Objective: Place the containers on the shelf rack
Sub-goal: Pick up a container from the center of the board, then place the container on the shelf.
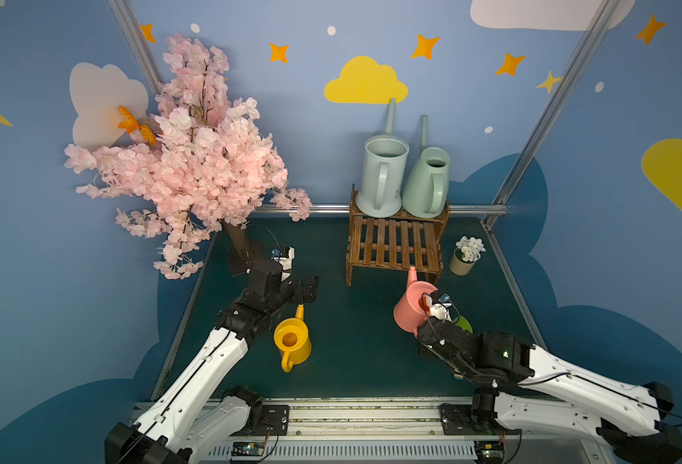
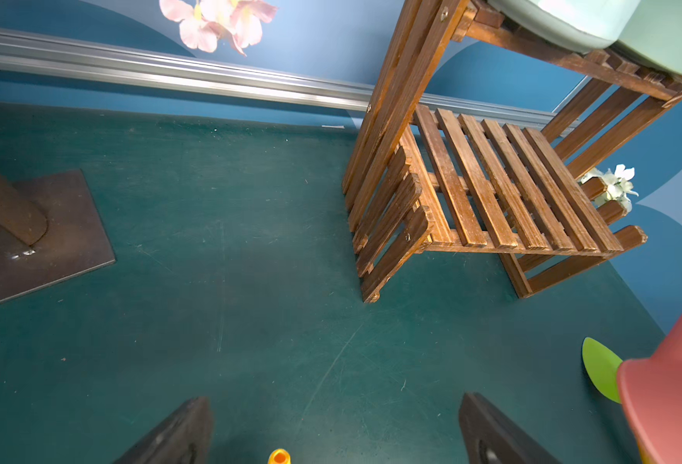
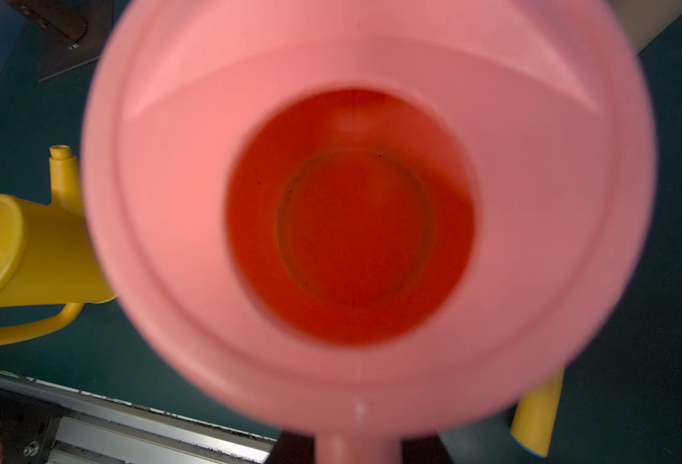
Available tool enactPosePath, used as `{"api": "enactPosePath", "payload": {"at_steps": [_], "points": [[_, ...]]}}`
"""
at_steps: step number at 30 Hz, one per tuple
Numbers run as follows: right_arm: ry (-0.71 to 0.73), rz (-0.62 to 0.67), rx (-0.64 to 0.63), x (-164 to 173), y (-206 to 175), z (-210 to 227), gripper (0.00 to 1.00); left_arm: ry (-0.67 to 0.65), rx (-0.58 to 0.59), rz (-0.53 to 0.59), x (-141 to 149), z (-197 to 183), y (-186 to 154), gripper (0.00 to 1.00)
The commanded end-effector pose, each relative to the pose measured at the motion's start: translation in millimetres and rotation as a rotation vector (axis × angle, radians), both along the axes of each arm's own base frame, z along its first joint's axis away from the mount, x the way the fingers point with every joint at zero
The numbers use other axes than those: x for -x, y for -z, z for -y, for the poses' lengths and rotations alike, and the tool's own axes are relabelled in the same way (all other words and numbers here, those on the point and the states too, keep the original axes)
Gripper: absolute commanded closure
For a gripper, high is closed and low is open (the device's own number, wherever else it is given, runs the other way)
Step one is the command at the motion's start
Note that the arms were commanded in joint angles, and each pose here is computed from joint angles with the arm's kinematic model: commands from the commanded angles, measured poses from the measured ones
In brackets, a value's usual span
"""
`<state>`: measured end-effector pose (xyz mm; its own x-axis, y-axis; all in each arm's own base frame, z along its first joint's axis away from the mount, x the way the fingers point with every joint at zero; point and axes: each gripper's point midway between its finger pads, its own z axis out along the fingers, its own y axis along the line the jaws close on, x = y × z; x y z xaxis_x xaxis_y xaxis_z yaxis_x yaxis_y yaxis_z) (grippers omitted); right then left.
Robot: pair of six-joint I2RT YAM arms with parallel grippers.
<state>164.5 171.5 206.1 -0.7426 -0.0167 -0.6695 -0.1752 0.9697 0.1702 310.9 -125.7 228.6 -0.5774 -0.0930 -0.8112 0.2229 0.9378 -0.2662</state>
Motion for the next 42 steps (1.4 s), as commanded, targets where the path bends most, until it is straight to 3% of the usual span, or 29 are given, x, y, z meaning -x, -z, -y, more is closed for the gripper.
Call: {"api": "enactPosePath", "payload": {"at_steps": [1, 20, 42], "points": [[-0.024, -0.013, 0.053, -5.2, -9.8, 8.6, 0.97, 0.007, -0.019, 0.017, -1.2, 0.7, -9.3, 0.0], [-0.056, -0.119, 0.108, -74.5, -35.0, 8.2, 0.97, 0.011, -0.035, 0.028, -2.7, 0.5, -12.3, 0.0], [-0.025, -0.115, 0.104, -129.0, -40.2, 8.2, 0.97, 0.005, -0.05, 0.008, -6.8, 0.5, -1.3, 0.0]]}}
